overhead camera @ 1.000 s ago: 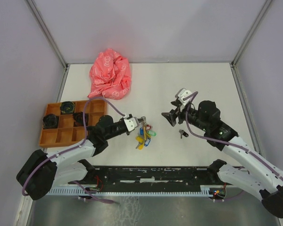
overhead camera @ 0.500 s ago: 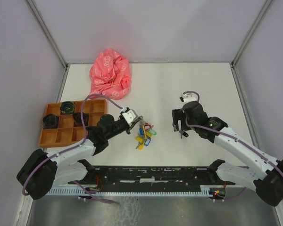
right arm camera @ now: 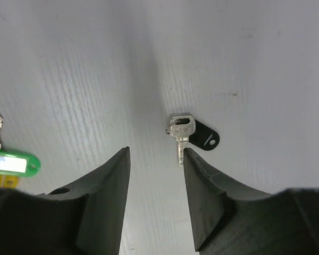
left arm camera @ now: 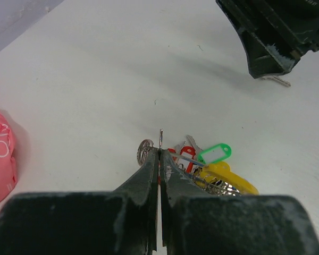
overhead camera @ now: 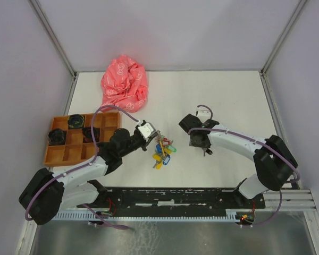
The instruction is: Put the keys on the keyring
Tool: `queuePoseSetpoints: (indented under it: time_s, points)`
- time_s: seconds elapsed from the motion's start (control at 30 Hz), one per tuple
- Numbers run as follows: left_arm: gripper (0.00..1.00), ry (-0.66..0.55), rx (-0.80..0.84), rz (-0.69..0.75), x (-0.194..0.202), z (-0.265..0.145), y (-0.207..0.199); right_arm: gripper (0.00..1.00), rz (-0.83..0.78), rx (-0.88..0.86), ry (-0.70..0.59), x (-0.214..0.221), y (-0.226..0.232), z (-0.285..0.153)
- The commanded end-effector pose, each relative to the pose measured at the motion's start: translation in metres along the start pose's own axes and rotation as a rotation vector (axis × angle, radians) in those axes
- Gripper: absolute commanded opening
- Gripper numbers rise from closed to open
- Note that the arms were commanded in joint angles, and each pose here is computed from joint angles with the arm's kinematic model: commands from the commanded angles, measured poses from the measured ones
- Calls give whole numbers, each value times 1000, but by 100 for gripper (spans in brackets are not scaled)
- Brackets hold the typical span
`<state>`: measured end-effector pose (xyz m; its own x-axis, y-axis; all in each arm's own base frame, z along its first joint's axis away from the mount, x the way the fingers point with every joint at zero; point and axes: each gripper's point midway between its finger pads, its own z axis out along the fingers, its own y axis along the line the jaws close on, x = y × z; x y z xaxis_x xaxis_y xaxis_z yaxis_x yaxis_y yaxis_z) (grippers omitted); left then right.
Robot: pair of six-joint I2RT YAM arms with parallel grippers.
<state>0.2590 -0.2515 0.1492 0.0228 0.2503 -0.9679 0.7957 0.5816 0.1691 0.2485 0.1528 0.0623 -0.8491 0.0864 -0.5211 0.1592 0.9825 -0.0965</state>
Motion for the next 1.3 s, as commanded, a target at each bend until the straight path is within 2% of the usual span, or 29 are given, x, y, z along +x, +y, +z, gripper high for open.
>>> queuePoseSetpoints:
  time_s: [0.0, 0.17, 0.4, 1.27]
  points:
    - [3, -78, -40, -2, -33, 3, 12, 50, 158, 128, -83, -17, -1, 4]
    - [3, -74, -28, -2, -34, 4, 10, 41, 212, 181, -97, -17, 0, 16]
    - [3, -57, -24, -5, -31, 6, 10, 35, 229, 231, -89, -14, 1, 27]
    - [3, -37, 2, -7, -30, 9, 7, 25, 230, 333, -58, 4, -16, 44]
